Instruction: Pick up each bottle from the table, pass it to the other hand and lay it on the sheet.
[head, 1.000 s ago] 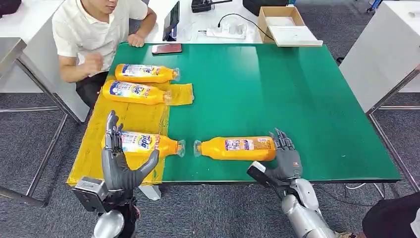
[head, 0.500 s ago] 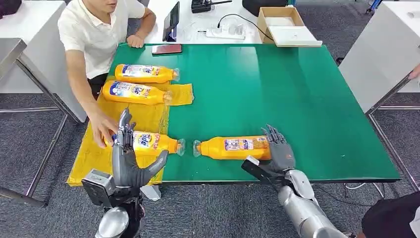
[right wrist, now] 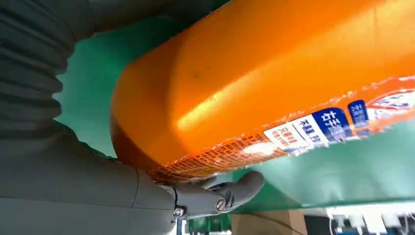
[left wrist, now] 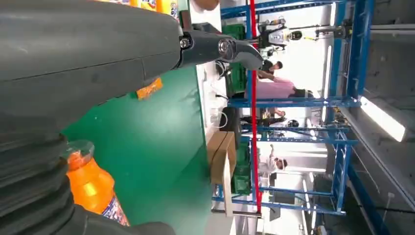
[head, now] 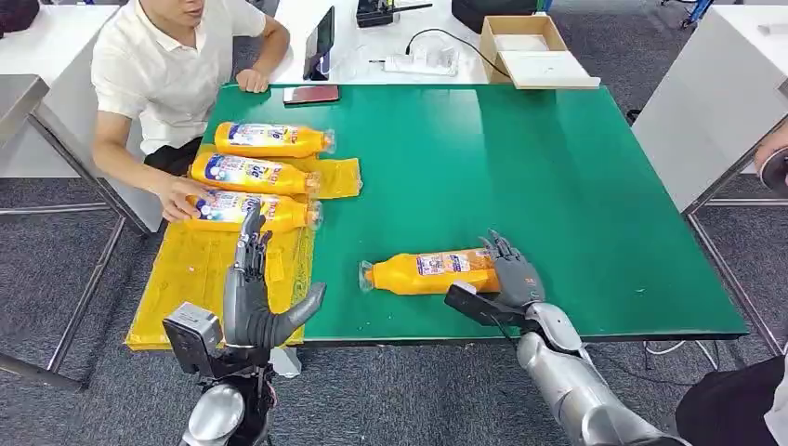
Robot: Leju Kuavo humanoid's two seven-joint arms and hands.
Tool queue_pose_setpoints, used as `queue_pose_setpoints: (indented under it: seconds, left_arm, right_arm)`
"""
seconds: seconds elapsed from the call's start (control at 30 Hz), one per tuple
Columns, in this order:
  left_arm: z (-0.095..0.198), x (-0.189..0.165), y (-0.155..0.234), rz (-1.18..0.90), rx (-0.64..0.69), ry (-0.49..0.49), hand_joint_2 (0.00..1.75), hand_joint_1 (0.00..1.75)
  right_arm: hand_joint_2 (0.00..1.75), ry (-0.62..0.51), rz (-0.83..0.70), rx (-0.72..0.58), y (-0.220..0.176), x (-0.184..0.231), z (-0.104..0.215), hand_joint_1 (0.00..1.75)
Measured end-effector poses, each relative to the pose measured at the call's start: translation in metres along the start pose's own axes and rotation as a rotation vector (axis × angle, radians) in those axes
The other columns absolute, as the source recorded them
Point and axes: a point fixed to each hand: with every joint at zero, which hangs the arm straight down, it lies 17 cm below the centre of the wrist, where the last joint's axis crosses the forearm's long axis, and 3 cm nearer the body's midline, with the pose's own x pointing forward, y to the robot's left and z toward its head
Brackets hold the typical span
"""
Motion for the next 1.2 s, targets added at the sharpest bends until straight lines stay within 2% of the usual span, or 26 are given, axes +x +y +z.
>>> queue_pose_setpoints:
  seconds: [0.17,0.2,0.3,0.5,0.83,0.9,1.0,1.07,1.2]
  left_arm:
    - [0.001,-0.005,-0.002,0.01,-0.01,0.02,1.75,0.0]
    - [0.001,-0.005,-0.002,0.01,-0.01,0.022,1.75,0.0]
    - [0.001,-0.006,-0.003,0.014,-0.015,0.026,1.75,0.0]
    - [0.002,-0.01,-0.005,0.031,-0.025,0.049,1.75,0.0]
    - [0.002,-0.011,-0.005,0.032,-0.029,0.051,1.75,0.0]
    - [0.003,-0.008,0.0,0.016,-0.002,0.03,1.75,0.0]
    - [0.006,0.004,0.023,-0.076,0.108,-0.047,1.75,0.0]
    - [0.008,0.001,0.034,-0.079,0.158,-0.027,1.75,0.0]
    - [0.022,-0.019,0.038,-0.049,0.167,0.06,1.75,0.0]
  right_arm:
    - [1.75,0.013,0.011,0.012,-0.001,-0.005,-0.001,1.59]
    - [1.75,0.014,0.013,0.012,-0.002,-0.006,-0.002,1.71]
    - [1.75,0.019,0.016,0.016,-0.002,-0.007,-0.002,1.68]
    - [1.75,0.044,0.01,0.051,0.006,-0.016,0.002,1.75]
    - [1.75,0.006,-0.021,0.02,0.005,-0.012,0.004,1.75]
    - [1.75,-0.046,-0.081,-0.049,0.001,-0.003,0.008,1.75]
    - [1.75,-0.106,-0.212,-0.165,-0.002,0.013,0.018,1.75]
    - [1.75,-0.133,-0.327,-0.241,-0.005,0.025,0.027,1.75]
    - [1.75,-0.157,-0.53,-0.341,-0.003,0.047,0.048,1.75]
